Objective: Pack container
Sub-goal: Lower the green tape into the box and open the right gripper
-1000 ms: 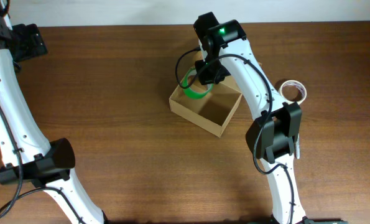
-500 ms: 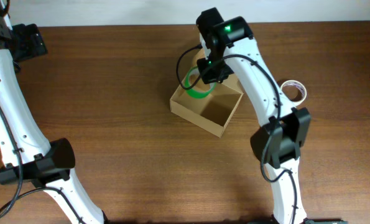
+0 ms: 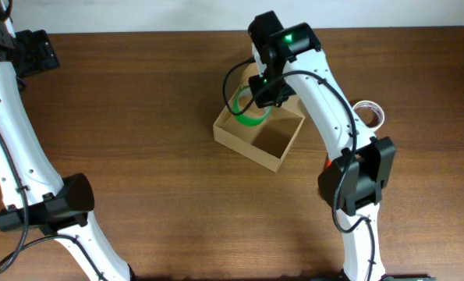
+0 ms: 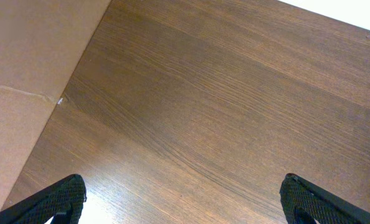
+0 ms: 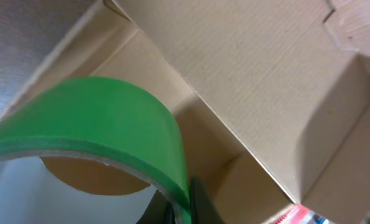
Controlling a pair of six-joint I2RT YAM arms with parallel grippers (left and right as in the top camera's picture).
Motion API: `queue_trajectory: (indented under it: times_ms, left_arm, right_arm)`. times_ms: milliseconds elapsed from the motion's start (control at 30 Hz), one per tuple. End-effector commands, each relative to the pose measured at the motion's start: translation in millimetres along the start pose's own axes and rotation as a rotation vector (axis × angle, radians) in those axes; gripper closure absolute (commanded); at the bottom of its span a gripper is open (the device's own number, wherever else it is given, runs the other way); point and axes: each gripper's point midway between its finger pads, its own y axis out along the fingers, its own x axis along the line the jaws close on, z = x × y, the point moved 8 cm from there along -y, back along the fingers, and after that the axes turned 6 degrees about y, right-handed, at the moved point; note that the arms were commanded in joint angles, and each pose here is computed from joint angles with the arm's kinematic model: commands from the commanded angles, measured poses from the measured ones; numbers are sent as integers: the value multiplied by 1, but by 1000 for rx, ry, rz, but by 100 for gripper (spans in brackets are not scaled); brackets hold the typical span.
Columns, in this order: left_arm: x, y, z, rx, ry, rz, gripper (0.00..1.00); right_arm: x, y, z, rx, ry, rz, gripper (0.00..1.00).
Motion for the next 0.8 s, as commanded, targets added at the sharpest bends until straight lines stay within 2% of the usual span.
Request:
queue_trajectory:
  times_ms: [0, 467, 767]
  left_arm:
    - [0, 5, 0, 13, 11, 8, 0]
    - [0, 5, 0, 13, 11, 8, 0]
    - [0, 5, 0, 13, 11, 9, 0]
  right_arm:
    - [2, 4, 3, -3, -10, -1, 96]
    - [7, 49, -16, -74, 25, -18, 96]
    - [7, 64, -15, -45, 29, -11, 96]
